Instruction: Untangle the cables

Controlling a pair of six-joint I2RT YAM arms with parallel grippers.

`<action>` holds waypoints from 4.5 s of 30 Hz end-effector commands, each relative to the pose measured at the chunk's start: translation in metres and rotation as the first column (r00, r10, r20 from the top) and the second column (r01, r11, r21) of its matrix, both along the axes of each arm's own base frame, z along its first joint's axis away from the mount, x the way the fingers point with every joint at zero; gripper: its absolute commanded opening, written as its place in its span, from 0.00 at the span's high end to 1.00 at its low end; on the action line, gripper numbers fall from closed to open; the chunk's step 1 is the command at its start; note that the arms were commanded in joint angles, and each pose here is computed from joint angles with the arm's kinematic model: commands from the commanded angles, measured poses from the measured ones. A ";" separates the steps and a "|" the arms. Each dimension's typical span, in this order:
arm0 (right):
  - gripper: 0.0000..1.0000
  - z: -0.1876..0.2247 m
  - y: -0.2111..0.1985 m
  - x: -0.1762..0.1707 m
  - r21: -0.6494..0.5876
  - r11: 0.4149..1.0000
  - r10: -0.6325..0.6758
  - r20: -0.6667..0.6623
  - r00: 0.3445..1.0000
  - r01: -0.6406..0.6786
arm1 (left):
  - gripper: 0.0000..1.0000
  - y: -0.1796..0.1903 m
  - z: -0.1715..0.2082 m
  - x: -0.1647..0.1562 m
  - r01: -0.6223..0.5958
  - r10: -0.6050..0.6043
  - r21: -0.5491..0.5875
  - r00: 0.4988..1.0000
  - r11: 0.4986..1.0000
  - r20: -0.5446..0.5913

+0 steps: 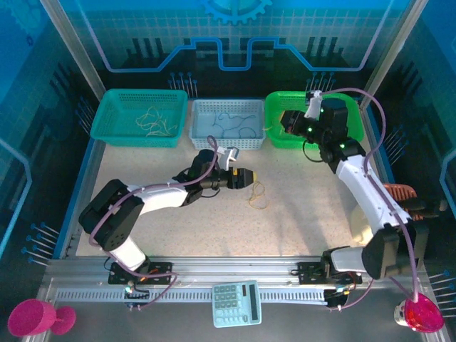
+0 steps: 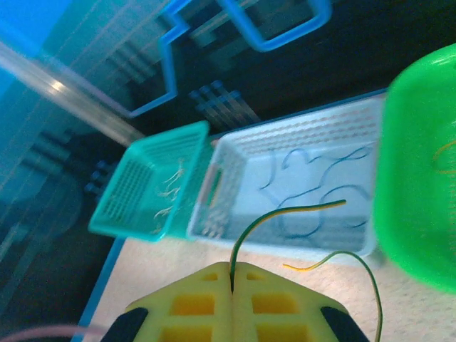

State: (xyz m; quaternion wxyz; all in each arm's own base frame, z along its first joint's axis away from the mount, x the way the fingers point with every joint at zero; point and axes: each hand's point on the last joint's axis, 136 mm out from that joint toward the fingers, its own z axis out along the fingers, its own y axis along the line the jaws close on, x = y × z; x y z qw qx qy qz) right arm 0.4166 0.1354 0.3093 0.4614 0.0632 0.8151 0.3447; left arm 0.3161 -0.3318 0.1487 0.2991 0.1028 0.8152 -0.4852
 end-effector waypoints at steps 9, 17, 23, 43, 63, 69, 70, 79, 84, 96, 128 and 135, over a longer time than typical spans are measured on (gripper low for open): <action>1.00 -0.073 -0.084 0.099 -0.072 0.940 -0.340 -0.198 0.919 0.333 | 0.16 0.016 0.044 -0.004 -0.062 0.064 -0.017 0.994 0.998 0.084; 0.25 -0.100 -0.083 0.116 -0.111 0.953 -0.303 -0.261 0.917 0.283 | 0.05 0.028 0.054 -0.002 -0.131 0.130 -0.001 0.988 0.991 0.086; 0.25 -0.067 -0.072 0.090 -0.109 0.965 -0.254 -0.175 0.951 0.238 | 0.01 0.034 0.053 0.001 -0.172 0.170 0.008 0.982 0.985 0.084; 0.40 -0.199 0.069 -0.094 -0.417 0.848 0.134 -0.430 0.893 -0.327 | 0.01 0.123 0.019 0.020 -0.516 0.516 0.018 0.853 0.856 -0.071; 0.57 -0.276 0.090 -0.094 -0.354 0.851 0.118 -0.591 0.798 -0.388 | 0.01 0.107 0.008 0.023 -0.464 0.462 0.017 0.878 0.886 -0.123; 0.78 -0.279 0.085 -0.092 -0.358 0.854 0.104 -0.594 0.798 -0.378 | 0.01 0.105 0.006 0.022 -0.454 0.453 0.018 0.883 0.891 -0.126; 0.84 -0.277 0.085 -0.093 -0.355 0.856 0.106 -0.592 0.799 -0.376 | 0.01 0.105 0.006 0.022 -0.453 0.451 0.019 0.884 0.892 -0.126; 1.00 -0.227 0.083 -0.094 -0.333 0.876 0.143 -0.514 0.846 -0.350 | 0.01 0.096 0.001 0.023 -0.407 0.406 0.020 0.903 0.913 -0.143; 1.00 -0.200 0.084 -0.092 -0.298 0.896 0.163 -0.467 0.869 -0.328 | 0.01 0.088 -0.002 0.026 -0.419 0.405 -0.022 0.889 0.908 -0.216; 1.00 -0.152 0.099 -0.092 -0.147 0.936 0.244 -0.388 0.889 -0.321 | 0.36 0.067 -0.006 0.047 -0.479 0.358 -0.287 0.851 0.830 -0.385; 1.00 -0.161 0.098 -0.092 -0.152 0.933 0.245 -0.391 0.887 -0.325 | 1.00 0.050 0.023 0.049 -0.457 0.317 -0.448 0.880 0.768 -0.353; 1.00 -0.168 0.093 -0.094 -0.162 0.934 0.235 -0.388 0.891 -0.317 | 1.00 0.033 0.096 0.060 -0.363 0.261 -0.512 0.929 0.779 -0.263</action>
